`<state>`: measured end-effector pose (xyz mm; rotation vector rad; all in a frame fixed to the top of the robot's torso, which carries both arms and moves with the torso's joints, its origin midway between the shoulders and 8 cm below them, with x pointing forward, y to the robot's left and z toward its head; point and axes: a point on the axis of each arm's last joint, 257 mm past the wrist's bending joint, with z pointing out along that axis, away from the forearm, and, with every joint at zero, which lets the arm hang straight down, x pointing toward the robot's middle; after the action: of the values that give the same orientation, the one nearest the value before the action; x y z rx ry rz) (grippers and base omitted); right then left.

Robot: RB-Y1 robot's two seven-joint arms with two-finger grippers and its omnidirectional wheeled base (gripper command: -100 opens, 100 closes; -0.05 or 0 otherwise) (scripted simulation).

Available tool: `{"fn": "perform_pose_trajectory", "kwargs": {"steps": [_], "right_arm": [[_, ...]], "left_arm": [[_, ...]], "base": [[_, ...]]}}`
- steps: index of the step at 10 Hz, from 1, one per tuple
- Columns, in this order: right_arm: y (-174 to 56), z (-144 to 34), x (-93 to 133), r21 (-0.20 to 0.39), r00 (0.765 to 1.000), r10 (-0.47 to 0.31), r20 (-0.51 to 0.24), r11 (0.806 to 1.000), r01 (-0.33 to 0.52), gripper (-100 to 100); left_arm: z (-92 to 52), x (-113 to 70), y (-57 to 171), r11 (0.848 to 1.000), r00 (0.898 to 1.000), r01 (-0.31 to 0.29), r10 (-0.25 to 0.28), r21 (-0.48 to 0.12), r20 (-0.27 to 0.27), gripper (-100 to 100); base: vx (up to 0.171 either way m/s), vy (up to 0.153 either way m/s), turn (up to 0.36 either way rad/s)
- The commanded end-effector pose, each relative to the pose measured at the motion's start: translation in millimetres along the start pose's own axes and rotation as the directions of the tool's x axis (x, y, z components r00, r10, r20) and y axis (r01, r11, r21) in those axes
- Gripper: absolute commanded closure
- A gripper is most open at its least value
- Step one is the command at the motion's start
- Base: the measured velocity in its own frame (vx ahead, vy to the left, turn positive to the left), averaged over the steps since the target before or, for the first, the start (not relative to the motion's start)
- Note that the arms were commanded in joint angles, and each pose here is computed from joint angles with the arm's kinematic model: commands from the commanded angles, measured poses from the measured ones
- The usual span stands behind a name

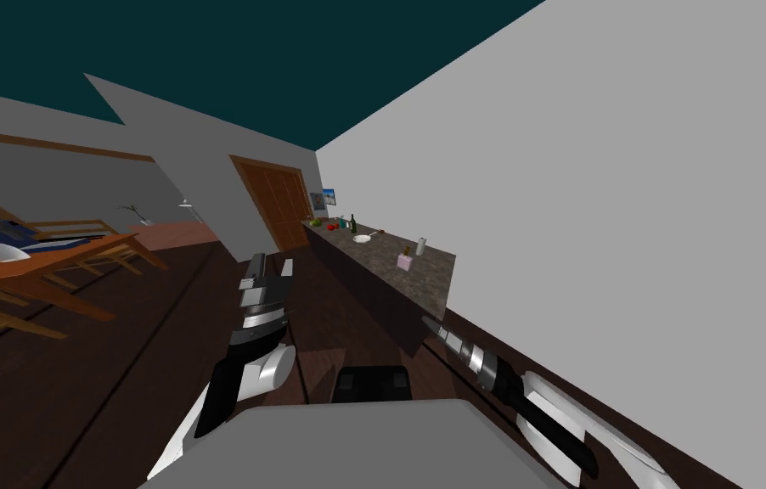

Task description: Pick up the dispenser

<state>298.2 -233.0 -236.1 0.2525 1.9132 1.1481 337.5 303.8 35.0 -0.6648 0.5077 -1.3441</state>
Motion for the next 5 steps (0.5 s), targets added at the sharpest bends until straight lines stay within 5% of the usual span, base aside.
{"fn": "perform_pose_trajectory", "kwargs": {"steps": [1, 5], "right_arm": [[-11.0, -6.9, 4.2, 0.028, 0.999, -0.024, -0.045, 0.999, 0.025, -100], [-33.8, -24.8, 11.2, 0.081, 0.989, -0.064, -0.132, 0.994, 0.075, -100]], "left_arm": [[0.0, 0.0, 0.0, 1.0, 1.0, 0.0, 0.0, 0.0, 0.0, 0], [0.0, 0.0, 0.0, 1.0, 1.0, 0.0, 0.0, 0.0, 0.0, 0]], "base": [[-0.019, -0.04, 0.076], [-0.006, -0.017, 0.055]]}}
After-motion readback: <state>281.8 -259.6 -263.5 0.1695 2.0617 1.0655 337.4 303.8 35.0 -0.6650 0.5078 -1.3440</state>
